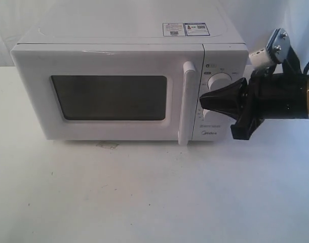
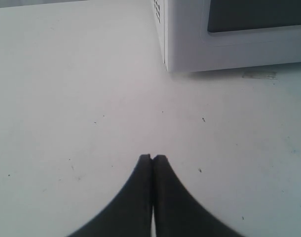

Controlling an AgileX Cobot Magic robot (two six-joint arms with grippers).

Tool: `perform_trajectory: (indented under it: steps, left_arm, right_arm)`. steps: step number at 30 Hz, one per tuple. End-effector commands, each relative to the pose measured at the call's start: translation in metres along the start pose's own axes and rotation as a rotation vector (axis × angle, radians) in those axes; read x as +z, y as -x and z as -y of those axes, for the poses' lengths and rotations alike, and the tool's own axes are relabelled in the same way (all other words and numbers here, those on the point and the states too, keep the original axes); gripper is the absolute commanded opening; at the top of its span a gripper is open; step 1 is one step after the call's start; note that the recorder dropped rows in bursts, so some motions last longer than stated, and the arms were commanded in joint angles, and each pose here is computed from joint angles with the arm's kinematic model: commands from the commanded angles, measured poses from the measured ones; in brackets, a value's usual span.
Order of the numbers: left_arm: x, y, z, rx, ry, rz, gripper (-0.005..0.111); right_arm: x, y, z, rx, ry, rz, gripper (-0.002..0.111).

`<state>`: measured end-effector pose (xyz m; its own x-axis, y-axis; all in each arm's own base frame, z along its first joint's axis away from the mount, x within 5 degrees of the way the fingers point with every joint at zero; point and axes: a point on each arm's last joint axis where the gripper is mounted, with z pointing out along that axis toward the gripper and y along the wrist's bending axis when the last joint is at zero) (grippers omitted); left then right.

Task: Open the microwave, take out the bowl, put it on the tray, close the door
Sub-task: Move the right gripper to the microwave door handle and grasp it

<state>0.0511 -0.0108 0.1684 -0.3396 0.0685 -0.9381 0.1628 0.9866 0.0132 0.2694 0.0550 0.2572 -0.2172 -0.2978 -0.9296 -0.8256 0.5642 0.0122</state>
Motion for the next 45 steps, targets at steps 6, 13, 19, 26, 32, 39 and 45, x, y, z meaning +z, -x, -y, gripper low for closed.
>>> perform_trajectory:
  steps: [6,13,19,26,32,39,45]
  left_arm:
    - [0.000,-0.001,0.000,-0.007,-0.003,0.000,0.000]
    - [0.000,-0.001,0.000,-0.007,-0.003,0.000,0.000]
    - [0.000,-0.001,0.000,-0.007,-0.003,0.000,0.000]
    - [0.000,-0.001,0.000,-0.007,-0.003,0.000,0.000]
    - [0.000,-0.001,0.000,-0.007,-0.003,0.000,0.000]
    - [0.000,-0.001,0.000,-0.007,-0.003,0.000,0.000]
    - [0.000,-0.001,0.000,-0.007,-0.003,0.000,0.000]
  right_arm:
    - [0.007,-0.007,0.017,0.012,-0.067,0.029,0.010]
    - [0.007,0.000,0.016,-0.119,-0.072,0.106,0.052]
    - [0.023,-0.005,0.019,-0.104,-0.071,0.137,0.052]
    - [0.041,-0.011,0.020,-0.077,-0.042,0.141,0.052]
    - [0.057,-0.006,0.026,-0.082,-0.036,0.140,0.052]
    - [0.067,-0.006,0.033,-0.068,-0.024,0.142,0.015]
    - [0.067,-0.006,0.033,-0.070,-0.024,0.142,0.000]
